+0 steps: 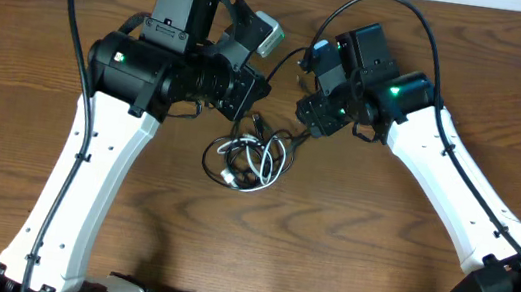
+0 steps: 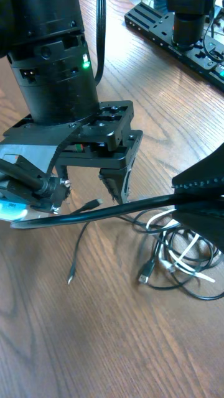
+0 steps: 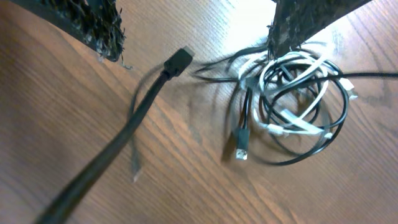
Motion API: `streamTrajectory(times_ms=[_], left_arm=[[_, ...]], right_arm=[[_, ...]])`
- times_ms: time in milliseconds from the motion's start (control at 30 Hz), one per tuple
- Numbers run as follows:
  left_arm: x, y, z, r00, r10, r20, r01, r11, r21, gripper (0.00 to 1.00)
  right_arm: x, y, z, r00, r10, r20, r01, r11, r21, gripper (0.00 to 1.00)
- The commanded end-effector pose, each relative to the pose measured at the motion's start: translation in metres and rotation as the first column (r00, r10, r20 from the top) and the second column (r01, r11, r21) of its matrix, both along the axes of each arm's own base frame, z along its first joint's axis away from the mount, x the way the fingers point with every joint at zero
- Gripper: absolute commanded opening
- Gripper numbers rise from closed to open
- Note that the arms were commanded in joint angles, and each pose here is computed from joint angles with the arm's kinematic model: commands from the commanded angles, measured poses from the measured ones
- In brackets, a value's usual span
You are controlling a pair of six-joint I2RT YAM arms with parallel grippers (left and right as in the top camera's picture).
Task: Untangle cables
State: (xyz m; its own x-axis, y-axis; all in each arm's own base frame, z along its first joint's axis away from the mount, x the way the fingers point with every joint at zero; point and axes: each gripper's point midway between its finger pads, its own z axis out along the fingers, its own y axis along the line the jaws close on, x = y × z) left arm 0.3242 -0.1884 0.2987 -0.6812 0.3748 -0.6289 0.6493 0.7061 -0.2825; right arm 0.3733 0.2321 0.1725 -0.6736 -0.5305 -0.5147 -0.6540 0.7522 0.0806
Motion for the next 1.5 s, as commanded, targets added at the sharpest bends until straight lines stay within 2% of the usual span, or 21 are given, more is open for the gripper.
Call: streamTrajectory(times_ms=[0, 500, 600, 800, 867, 933, 1000, 1067, 1167, 1467], left_arm=[[-0.001, 0.001, 0.018, 0.998, -0.006, 0.059, 0.007, 1.0, -0.007, 0.07], [0.0, 0.001, 0.018, 0.998, -0.004, 0.063, 0.005, 1.0, -0.008, 0.07], [0.009, 0.007, 0.019, 0.996, 0.059, 0.074, -0.06, 0.998, 0.008, 0.08], [0.015, 0.006, 0.022, 0.993, 0.063, 0.099, -0.063, 0.998, 0.002, 0.08], [0.016, 0.007, 0.016, 0.995, 0.066, 0.078, -0.067, 0.998, 0.01, 0.08], [0.018, 0.011, 0.004, 0.997, 0.073, 0.034, -0.074, 0.997, 0.029, 0.07], [0.023, 0.015, -0.009, 0.996, 0.087, -0.008, -0.086, 0.995, 0.045, 0.1], [0.029, 0.018, -0.021, 0.994, 0.1, -0.043, -0.098, 0.993, 0.059, 0.25], [0.038, 0.029, -0.042, 0.986, 0.137, -0.097, -0.127, 0.987, 0.101, 0.34], [0.046, 0.047, -0.119, 0.929, 0.18, -0.322, -0.114, 0.97, 0.213, 0.35]], right_arm=[[0.001, 0.001, 0.0, 1.0, -0.013, -0.013, 0.013, 1.0, 0.012, 0.72], [0.003, -0.001, 0.0, 1.0, -0.016, -0.004, 0.016, 1.0, 0.004, 0.72], [0.003, -0.001, 0.0, 1.0, -0.013, -0.002, 0.013, 1.0, 0.003, 0.72], [0.004, -0.002, 0.0, 1.0, -0.016, 0.001, 0.016, 1.0, 0.0, 0.75], [0.008, -0.005, 0.001, 0.999, -0.03, 0.02, 0.031, 0.999, -0.014, 0.76], [0.013, -0.01, 0.002, 0.997, -0.063, 0.041, 0.065, 0.997, -0.035, 0.87], [0.018, -0.015, 0.002, 0.994, -0.091, 0.061, 0.095, 0.994, -0.052, 0.91], [0.021, -0.018, 0.005, 0.992, -0.104, 0.078, 0.109, 0.992, -0.065, 0.99], [0.026, -0.025, 0.01, 0.986, -0.127, 0.109, 0.136, 0.987, -0.083, 0.99], [0.049, -0.059, 0.039, 0.963, -0.218, 0.158, 0.228, 0.973, -0.046, 0.99]])
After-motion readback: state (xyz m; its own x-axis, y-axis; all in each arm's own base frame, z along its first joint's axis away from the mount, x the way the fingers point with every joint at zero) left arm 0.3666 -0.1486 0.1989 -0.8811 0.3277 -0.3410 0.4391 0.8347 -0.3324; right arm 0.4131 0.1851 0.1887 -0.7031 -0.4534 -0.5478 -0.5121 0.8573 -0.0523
